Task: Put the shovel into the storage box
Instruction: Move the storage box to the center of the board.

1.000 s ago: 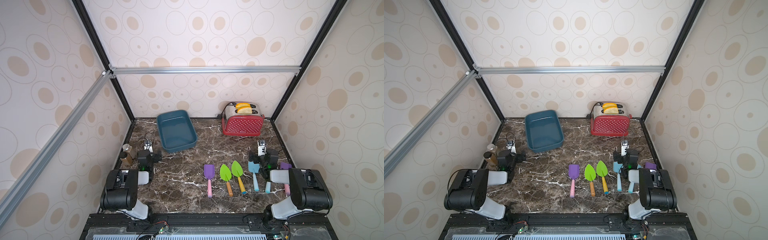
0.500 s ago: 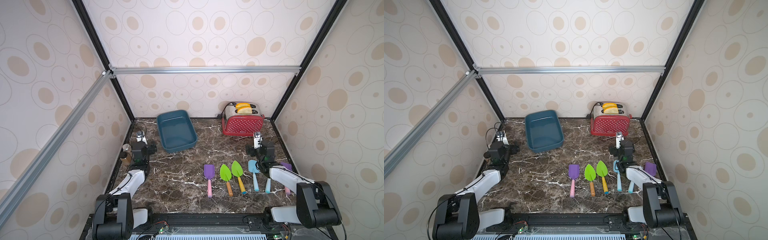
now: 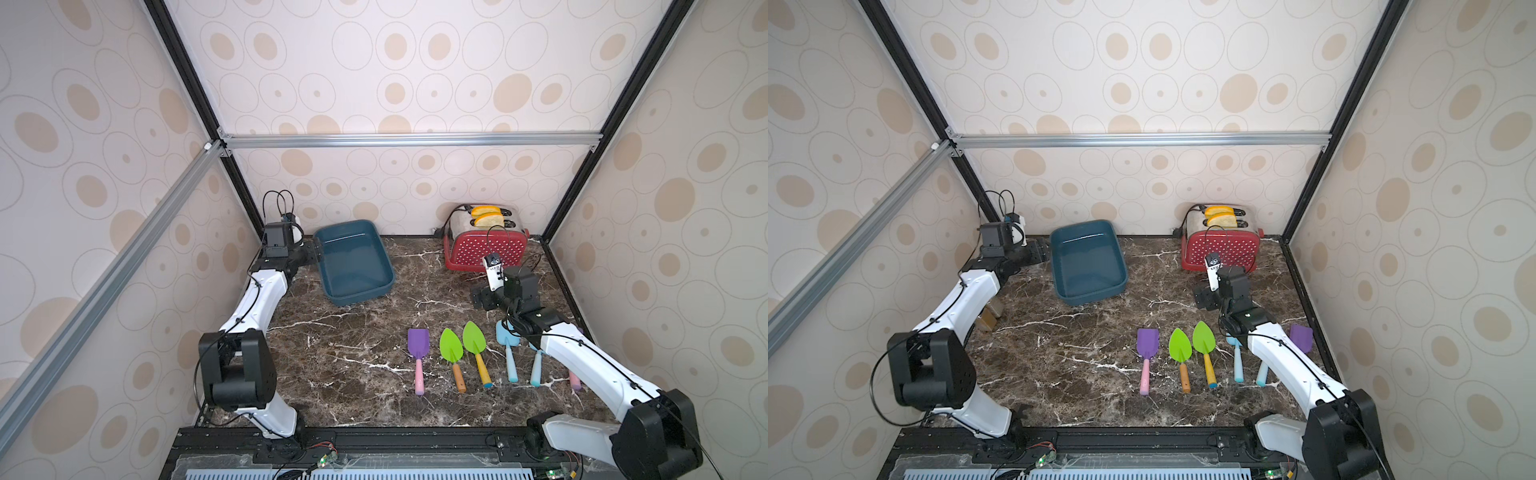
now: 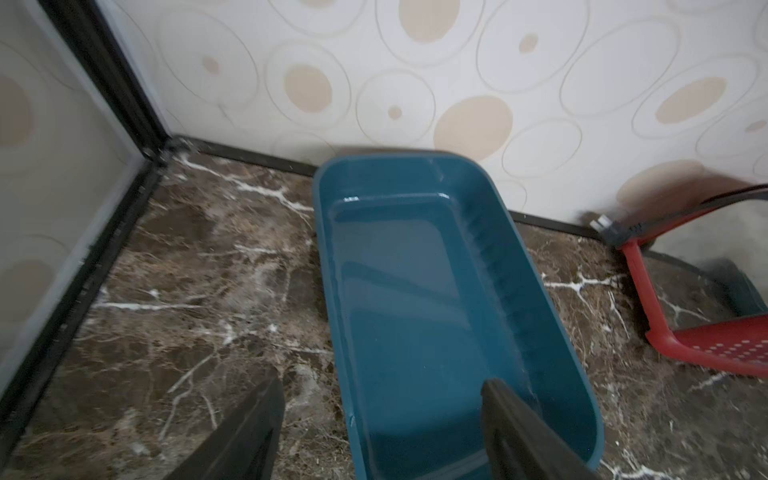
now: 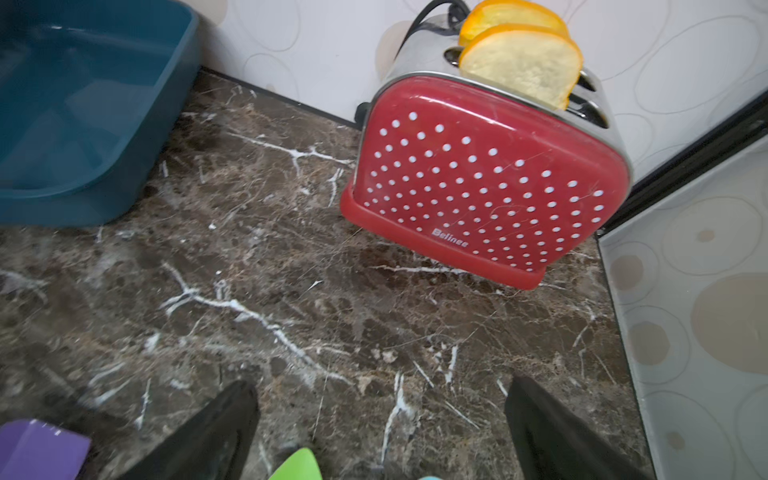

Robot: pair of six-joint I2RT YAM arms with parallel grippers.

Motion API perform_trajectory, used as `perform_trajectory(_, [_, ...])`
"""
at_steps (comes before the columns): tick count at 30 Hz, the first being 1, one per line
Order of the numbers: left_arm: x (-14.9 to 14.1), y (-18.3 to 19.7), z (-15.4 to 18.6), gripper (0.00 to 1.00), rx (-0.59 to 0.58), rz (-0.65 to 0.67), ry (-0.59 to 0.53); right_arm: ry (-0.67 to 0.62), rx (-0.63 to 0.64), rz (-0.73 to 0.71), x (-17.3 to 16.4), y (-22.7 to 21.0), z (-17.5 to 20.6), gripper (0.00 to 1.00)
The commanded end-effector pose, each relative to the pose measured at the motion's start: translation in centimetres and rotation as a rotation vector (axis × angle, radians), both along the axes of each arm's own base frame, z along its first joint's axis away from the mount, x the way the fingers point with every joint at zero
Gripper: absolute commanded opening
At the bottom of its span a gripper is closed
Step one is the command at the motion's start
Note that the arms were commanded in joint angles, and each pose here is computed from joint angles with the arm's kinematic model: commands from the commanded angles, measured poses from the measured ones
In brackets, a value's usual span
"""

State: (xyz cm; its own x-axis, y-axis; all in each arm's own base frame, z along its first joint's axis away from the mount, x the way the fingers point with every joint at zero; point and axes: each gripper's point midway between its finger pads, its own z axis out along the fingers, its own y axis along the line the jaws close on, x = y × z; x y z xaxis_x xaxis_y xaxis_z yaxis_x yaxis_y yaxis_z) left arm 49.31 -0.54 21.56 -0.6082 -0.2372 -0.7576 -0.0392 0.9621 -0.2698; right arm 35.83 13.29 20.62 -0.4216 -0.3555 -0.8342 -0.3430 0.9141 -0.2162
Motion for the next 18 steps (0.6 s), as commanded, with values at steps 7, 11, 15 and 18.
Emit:
perform_trajectory(7, [0.9,-1.4,-6.5,0.72,-0.092,-0.033,0.244,0.041,0.047,0.060,-3.3,1.2,1.7,1.00])
perform_trajectory(11, [1.5,-1.1,-7.9,0.71,-0.090,-0.019,0.261,0.051,0.045,0.065,-3.6,1.2,1.6,1.00])
perform_trajectory(15, [2.1,-1.5,-10.0,0.63,-0.111,-0.031,0.315,0.055,0.043,0.061,-3.8,1.1,1.3,1.00])
perform_trajectory(18, [2.2,-1.8,-11.5,0.55,-0.120,-0.031,0.350,0.055,0.032,0.047,-4.0,0.7,1.1,1.00])
